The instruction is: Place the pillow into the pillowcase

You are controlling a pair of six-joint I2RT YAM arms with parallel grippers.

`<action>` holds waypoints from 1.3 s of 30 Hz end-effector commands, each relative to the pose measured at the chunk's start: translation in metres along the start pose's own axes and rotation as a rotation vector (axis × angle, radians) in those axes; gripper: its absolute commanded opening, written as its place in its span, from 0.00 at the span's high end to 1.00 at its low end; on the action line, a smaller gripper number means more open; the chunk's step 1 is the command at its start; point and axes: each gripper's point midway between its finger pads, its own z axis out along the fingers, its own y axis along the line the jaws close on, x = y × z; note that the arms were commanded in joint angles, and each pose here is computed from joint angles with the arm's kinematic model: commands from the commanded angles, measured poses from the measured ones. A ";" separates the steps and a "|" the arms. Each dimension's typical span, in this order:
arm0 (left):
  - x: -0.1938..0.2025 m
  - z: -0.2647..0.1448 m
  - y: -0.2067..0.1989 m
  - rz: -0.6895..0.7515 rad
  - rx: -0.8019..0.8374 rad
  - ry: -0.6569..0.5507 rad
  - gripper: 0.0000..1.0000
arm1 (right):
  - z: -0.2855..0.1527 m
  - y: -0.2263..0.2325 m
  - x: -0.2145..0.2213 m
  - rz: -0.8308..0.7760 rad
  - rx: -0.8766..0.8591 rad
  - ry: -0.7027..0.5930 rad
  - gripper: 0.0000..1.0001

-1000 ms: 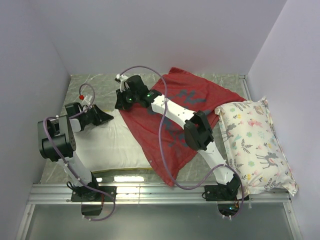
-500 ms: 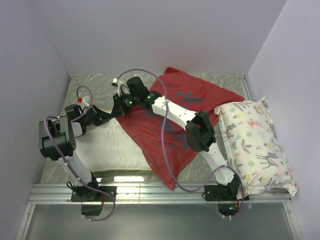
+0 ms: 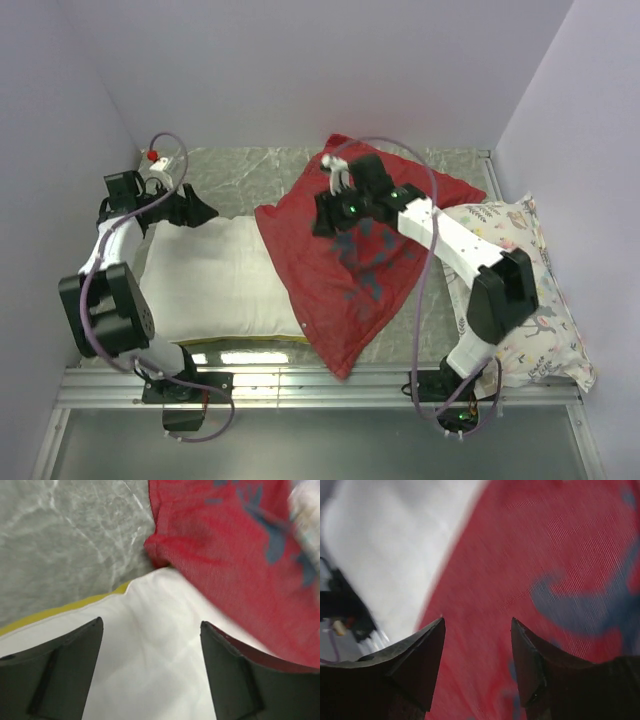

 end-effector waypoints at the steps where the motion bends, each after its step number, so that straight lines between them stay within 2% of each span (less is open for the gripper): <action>1: 0.047 -0.036 -0.015 0.317 0.010 0.217 0.14 | -0.014 0.000 0.084 -0.061 0.045 0.195 0.41; 2: 0.052 -0.040 -0.013 0.425 0.013 0.246 0.14 | -0.015 0.000 0.098 -0.055 0.041 0.233 0.43; 5: 0.082 -0.055 -0.019 0.520 0.023 0.334 0.14 | -0.005 -0.006 0.142 -0.057 0.049 0.374 0.43; 8: 0.112 -0.063 -0.019 0.567 0.009 0.381 0.15 | 0.023 -0.029 0.147 -0.042 0.109 0.408 0.44; 10: 0.115 -0.065 -0.023 0.595 -0.004 0.378 0.15 | 0.040 -0.043 0.126 -0.035 0.148 0.365 0.44; 11: 0.117 -0.066 -0.025 0.602 -0.003 0.381 0.15 | 0.056 -0.056 0.131 -0.018 0.167 0.392 0.44; 12: 0.120 -0.067 -0.028 0.609 -0.004 0.381 0.14 | 0.068 -0.060 0.100 -0.021 0.184 0.332 0.44; 13: 0.122 -0.067 -0.029 0.619 -0.005 0.391 0.14 | 0.076 -0.065 0.089 -0.016 0.188 0.318 0.43; 14: 0.125 -0.067 -0.031 0.627 -0.005 0.398 0.13 | 0.093 -0.078 0.100 0.011 0.199 0.372 0.43; 15: 0.123 -0.066 -0.036 0.657 -0.003 0.399 0.13 | 0.102 -0.078 0.059 -0.003 0.199 0.293 0.43; 17: 0.122 -0.067 -0.041 0.699 -0.008 0.408 0.12 | 0.125 -0.094 0.052 0.027 0.209 0.290 0.43; 18: 0.121 -0.065 -0.048 0.737 0.000 0.405 0.08 | 0.127 -0.097 0.017 0.021 0.227 0.212 0.43; 20: 0.125 -0.065 -0.052 0.776 -0.008 0.428 0.05 | 0.137 -0.113 0.006 0.020 0.268 0.196 0.43; 21: 0.127 -0.060 -0.061 0.813 0.014 0.434 0.02 | 0.130 -0.119 -0.021 0.006 0.304 0.132 0.42; 24: 0.139 -0.050 -0.071 0.851 0.018 0.458 0.01 | 0.102 -0.118 -0.049 0.010 0.316 0.058 0.38; 25: 0.143 -0.047 -0.072 0.829 0.008 0.458 0.01 | 0.073 -0.102 -0.072 0.000 0.307 -0.004 0.37; 27: 0.141 -0.035 -0.065 0.859 -0.053 0.432 0.01 | 0.055 -0.095 -0.053 0.031 0.281 0.008 0.36; 28: 0.139 -0.029 -0.063 0.837 -0.085 0.413 0.01 | 0.020 -0.071 -0.070 0.010 0.257 -0.058 0.35; 29: 0.145 -0.028 -0.050 0.836 -0.150 0.441 0.01 | 0.018 -0.072 -0.042 0.033 0.254 -0.021 0.35; 30: 0.133 -0.015 -0.050 0.878 -0.184 0.386 0.01 | 0.008 -0.065 -0.034 0.041 0.243 -0.023 0.34; 32: 0.142 -0.006 -0.039 0.877 -0.204 0.438 0.01 | -0.015 -0.048 -0.004 0.053 0.213 -0.020 0.32; 34: 0.142 0.002 -0.033 0.877 -0.234 0.456 0.01 | -0.033 -0.034 0.013 0.036 0.185 -0.035 0.26; 35: 0.143 0.007 -0.031 0.860 -0.226 0.480 0.01 | -0.030 -0.035 0.048 0.054 0.168 0.032 0.24; 37: 0.151 0.011 -0.033 0.801 -0.195 0.512 0.12 | -0.031 -0.034 0.079 0.057 0.161 0.093 0.24; 38: 0.151 0.017 -0.033 0.773 -0.181 0.527 0.24 | -0.028 -0.033 0.107 0.084 0.139 0.155 0.24; 39: 0.154 0.020 -0.036 0.747 -0.158 0.537 0.29 | -0.025 -0.032 0.121 0.081 0.129 0.183 0.24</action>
